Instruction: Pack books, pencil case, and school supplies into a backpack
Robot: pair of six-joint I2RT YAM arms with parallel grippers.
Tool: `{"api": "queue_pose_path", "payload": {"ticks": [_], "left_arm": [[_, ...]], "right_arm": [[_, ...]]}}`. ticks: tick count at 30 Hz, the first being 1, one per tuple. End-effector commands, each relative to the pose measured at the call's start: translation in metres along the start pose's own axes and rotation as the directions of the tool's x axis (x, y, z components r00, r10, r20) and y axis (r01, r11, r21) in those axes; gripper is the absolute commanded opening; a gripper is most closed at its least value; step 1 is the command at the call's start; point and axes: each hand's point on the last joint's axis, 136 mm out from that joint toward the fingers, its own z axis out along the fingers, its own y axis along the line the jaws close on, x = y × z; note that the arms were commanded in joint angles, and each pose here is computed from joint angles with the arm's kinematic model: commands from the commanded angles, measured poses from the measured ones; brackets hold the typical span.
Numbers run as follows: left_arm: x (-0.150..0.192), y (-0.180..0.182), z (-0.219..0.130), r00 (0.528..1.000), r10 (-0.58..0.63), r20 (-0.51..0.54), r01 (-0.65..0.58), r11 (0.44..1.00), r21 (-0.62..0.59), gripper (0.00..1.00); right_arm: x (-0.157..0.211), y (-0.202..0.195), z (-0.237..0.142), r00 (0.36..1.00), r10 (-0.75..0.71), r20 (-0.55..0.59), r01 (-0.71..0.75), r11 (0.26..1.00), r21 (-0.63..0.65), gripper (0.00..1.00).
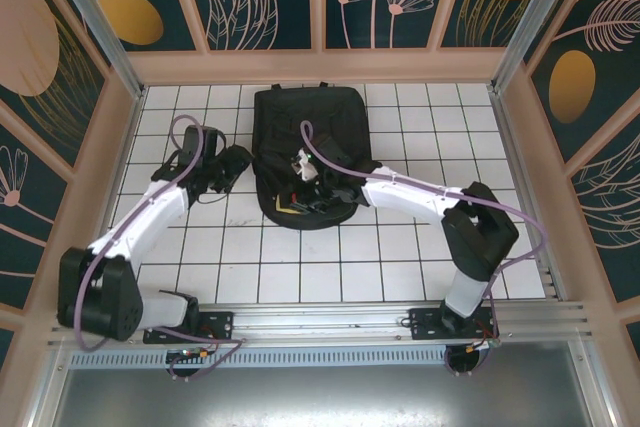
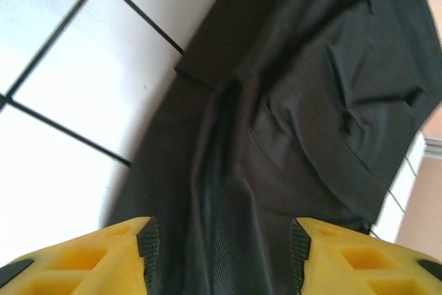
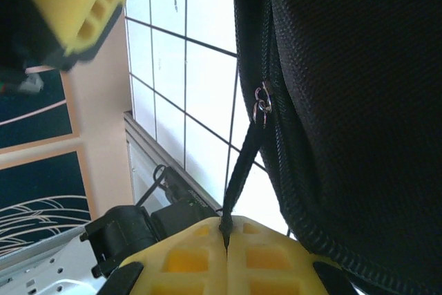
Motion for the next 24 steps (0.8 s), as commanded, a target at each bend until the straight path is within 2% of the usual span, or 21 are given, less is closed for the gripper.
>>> {"api": "queue_pose_path", "payload": {"ticks": [1,7,15,22,24], "left_arm": [[0.033,0.011,-0.004,0.994,-0.067,-0.086,0.067,0.998,-0.004,0.57],[0.048,0.003,0.000,0.988,-0.099,-0.115,0.100,0.995,-0.005,0.54],[0.056,0.020,0.015,0.983,-0.132,-0.127,0.124,0.990,-0.069,0.46],[0.061,0.026,0.028,0.980,-0.136,-0.144,0.124,0.988,-0.090,0.42],[0.061,0.026,0.032,0.981,-0.135,-0.140,0.123,0.988,-0.093,0.37]], "right_arm": [[-0.010,0.019,0.004,1.000,-0.010,-0.005,0.010,0.997,-0.072,0.00],[-0.012,0.026,0.004,1.000,-0.004,-0.010,0.003,0.995,-0.102,0.00],[-0.013,0.042,-0.005,1.000,-0.016,0.004,0.016,0.991,-0.129,0.00],[-0.012,0.053,-0.004,1.000,-0.022,0.003,0.023,0.988,-0.155,0.00],[-0.010,0.055,-0.002,1.000,-0.026,-0.004,0.025,0.986,-0.163,0.00]]}}
